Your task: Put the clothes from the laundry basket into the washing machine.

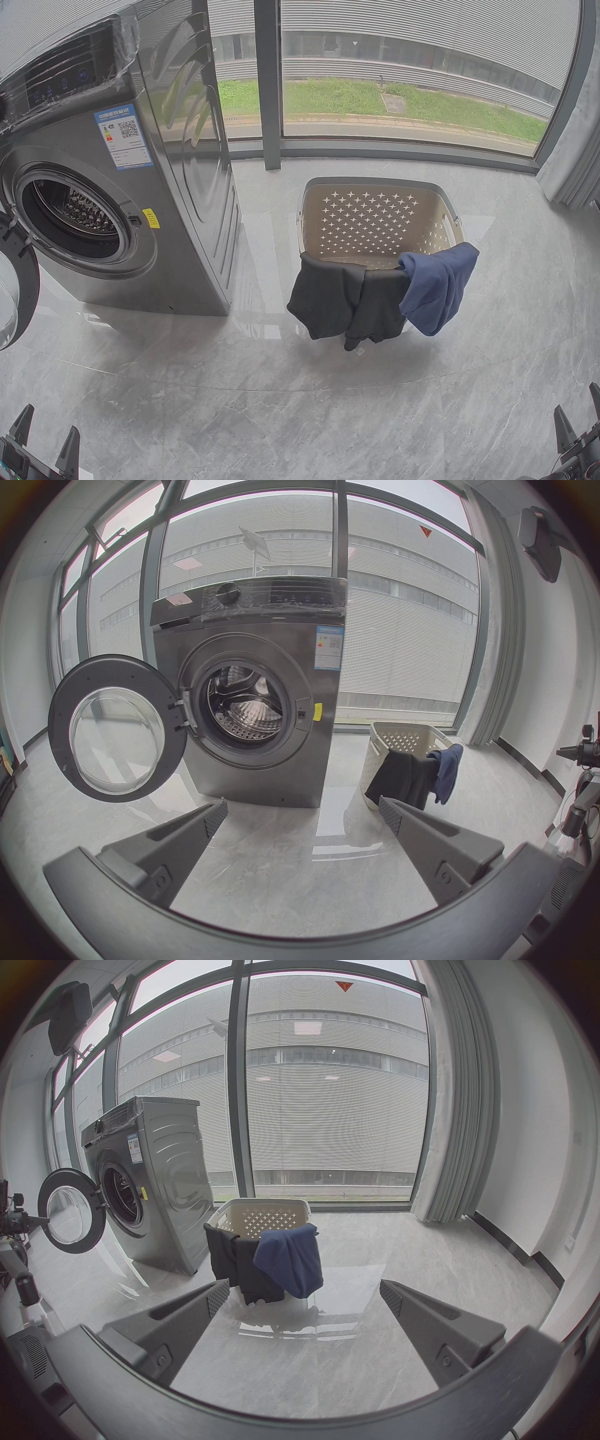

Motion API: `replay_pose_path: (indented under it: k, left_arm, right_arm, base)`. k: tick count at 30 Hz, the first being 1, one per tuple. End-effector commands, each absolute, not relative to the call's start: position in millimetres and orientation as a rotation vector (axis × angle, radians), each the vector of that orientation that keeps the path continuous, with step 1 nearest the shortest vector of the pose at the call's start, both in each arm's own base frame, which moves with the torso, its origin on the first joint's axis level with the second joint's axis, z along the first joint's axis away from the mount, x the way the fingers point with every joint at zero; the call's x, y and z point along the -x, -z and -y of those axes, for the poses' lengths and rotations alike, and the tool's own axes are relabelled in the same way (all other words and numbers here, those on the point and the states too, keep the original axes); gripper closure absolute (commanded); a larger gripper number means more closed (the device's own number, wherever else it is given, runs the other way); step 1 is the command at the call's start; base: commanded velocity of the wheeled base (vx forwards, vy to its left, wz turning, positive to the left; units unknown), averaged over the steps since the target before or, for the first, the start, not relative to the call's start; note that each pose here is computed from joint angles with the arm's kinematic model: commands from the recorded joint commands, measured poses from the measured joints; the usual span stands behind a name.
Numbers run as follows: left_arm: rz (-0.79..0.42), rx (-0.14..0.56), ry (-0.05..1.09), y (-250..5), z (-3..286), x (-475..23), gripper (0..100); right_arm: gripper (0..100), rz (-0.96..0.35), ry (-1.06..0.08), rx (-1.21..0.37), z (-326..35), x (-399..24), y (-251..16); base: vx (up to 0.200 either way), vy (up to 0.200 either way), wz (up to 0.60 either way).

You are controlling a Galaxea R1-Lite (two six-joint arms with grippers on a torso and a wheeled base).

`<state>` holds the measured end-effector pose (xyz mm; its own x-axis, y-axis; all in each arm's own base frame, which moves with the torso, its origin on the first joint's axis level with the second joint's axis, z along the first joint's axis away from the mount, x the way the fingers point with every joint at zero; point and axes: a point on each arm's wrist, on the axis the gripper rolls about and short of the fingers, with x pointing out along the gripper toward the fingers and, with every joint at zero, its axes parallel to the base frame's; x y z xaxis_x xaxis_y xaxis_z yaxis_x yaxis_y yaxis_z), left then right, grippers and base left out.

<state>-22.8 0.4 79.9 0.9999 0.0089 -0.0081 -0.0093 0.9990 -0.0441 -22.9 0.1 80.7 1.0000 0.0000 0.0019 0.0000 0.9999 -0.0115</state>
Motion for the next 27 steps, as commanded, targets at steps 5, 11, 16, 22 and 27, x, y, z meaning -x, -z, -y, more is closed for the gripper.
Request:
replay_pose_path:
  k: [5,11,16,22,27]
  left_arm:
    - [-0.007,0.043,-0.009,-75.6,-0.4,22.8,0]
    - [-0.007,0.043,-0.009,-75.6,-0.4,22.8,0]
    - [-0.007,0.043,-0.009,-75.6,-0.4,22.8,0]
    - [-0.007,0.044,-0.011,-75.6,-0.5,22.8,0]
    - [-0.007,0.043,-0.009,-75.6,-0.4,22.8,0]
  right_arm:
    - [0,-0.002,0.0,0.012,-0.1,22.8,-75.3]
    - [0,0.0,0.0,0.012,-0.1,22.8,-75.5]
    - [0,0.0,0.0,0.012,-0.1,22.8,-75.5]
    - [0,0.0,0.0,0.012,-0.1,22.8,-75.5]
    - [0,-0.002,-0.002,0.014,-0.1,22.8,-75.3]
  base:
    - [0.0,0.0,0.0]
    - [0.067,0.0,0.0]
    - [0.16,0.0,0.0]
    - [0.0,-0.033,0.0]
    - [0.0,-0.2,0.0]
